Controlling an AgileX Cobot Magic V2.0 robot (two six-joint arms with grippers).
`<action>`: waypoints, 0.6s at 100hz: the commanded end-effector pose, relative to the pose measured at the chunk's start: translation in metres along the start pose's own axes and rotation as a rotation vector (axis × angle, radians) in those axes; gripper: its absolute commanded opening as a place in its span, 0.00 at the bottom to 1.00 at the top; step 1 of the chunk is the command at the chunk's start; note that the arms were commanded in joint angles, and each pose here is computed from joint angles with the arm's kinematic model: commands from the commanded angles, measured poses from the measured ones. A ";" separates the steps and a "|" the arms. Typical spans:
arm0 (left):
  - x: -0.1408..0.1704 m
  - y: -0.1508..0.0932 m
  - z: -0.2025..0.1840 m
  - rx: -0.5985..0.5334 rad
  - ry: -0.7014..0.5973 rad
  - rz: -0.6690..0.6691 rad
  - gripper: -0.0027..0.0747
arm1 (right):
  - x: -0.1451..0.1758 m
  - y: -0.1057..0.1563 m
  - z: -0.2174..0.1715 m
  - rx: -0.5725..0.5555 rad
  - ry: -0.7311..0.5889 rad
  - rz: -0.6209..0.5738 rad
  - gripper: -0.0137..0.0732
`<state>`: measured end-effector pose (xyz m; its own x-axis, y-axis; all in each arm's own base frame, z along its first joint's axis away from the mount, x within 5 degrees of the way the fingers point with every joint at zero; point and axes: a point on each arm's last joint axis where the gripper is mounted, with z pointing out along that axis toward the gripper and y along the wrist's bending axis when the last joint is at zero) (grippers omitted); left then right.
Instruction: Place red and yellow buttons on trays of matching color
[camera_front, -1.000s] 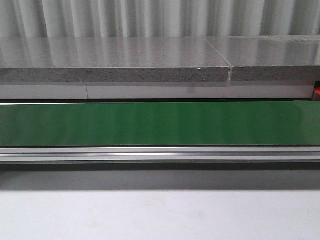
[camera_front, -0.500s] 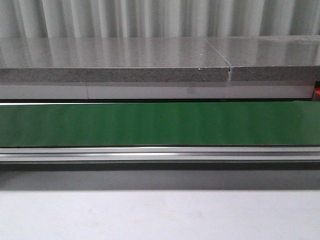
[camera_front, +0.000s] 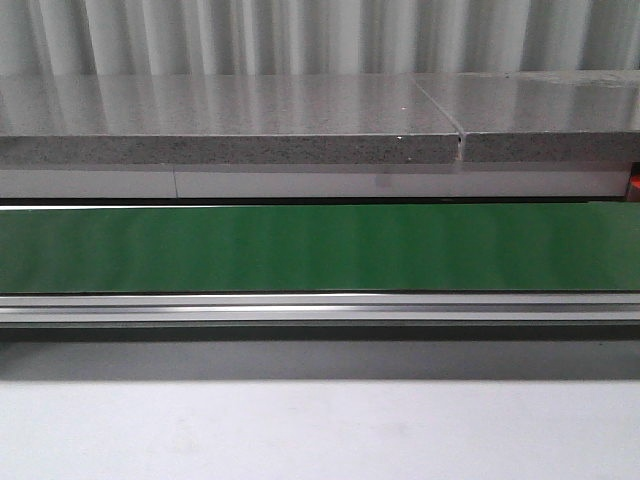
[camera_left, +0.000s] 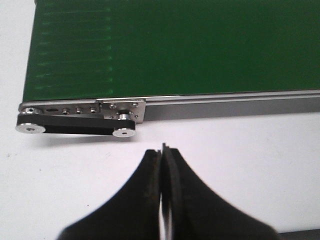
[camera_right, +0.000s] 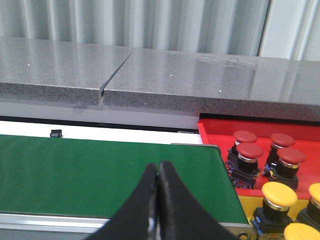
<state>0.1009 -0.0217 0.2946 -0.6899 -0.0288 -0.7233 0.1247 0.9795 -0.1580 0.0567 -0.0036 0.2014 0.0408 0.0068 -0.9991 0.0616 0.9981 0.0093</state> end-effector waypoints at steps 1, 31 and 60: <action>-0.012 -0.003 -0.005 0.015 -0.085 0.000 0.01 | -0.011 0.000 -0.002 -0.003 -0.105 -0.010 0.08; -0.012 -0.003 -0.005 0.015 -0.085 0.000 0.01 | -0.011 0.000 -0.002 -0.003 -0.105 -0.010 0.08; -0.012 -0.005 -0.005 0.030 -0.082 0.012 0.01 | -0.010 0.000 -0.002 -0.003 -0.104 -0.010 0.08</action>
<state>0.1006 -0.0231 0.2946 -0.6902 -0.0198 -0.7233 0.1376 0.9778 -0.1580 0.0567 -0.0036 0.2014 0.0410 0.0091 -0.9991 0.0615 0.9980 0.0116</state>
